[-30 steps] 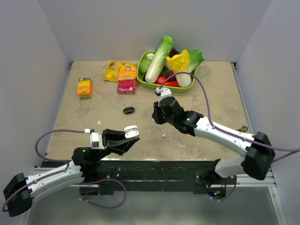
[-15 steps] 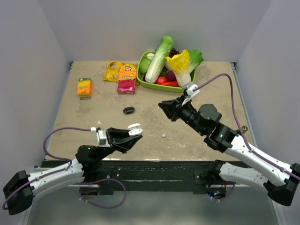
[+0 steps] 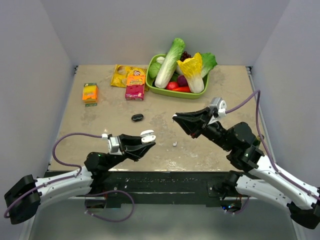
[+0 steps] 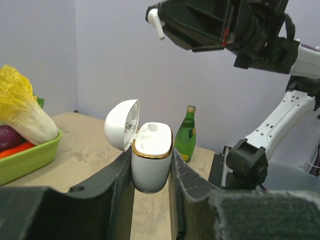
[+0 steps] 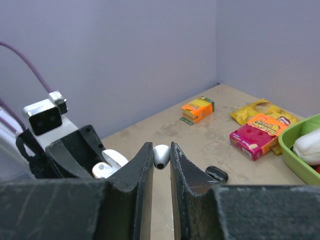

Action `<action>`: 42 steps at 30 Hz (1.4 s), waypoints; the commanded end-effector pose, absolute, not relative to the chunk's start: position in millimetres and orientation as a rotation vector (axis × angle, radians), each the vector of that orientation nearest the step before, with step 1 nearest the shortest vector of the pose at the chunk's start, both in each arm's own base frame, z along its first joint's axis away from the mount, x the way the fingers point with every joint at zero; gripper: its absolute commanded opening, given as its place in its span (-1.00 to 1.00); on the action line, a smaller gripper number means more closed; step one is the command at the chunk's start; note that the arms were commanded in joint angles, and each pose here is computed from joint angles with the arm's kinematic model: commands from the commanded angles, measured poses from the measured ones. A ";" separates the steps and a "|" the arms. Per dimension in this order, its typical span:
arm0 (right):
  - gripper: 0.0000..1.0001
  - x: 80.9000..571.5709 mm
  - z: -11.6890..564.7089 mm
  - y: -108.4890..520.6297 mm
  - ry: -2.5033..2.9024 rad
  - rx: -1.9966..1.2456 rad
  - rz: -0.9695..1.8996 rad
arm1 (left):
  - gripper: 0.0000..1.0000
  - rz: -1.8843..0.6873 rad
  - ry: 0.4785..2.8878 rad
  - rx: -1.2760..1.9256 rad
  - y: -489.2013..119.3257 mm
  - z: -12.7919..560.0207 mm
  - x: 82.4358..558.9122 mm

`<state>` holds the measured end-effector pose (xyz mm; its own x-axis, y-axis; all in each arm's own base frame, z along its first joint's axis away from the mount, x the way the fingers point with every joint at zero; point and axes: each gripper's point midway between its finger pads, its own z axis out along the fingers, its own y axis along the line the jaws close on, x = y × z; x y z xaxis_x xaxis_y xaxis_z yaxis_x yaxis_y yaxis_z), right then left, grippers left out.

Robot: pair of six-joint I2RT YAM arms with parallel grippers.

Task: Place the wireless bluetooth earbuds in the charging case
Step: Place the earbud in the charging case.

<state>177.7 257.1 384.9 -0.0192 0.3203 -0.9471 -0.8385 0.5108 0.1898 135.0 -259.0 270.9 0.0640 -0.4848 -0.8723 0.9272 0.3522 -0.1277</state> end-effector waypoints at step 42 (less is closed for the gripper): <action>-1.00 153.5 372.3 280.9 1.111 -0.636 0.995 | -1.00 -1.340 0.912 0.554 -298.2 327.9 133.5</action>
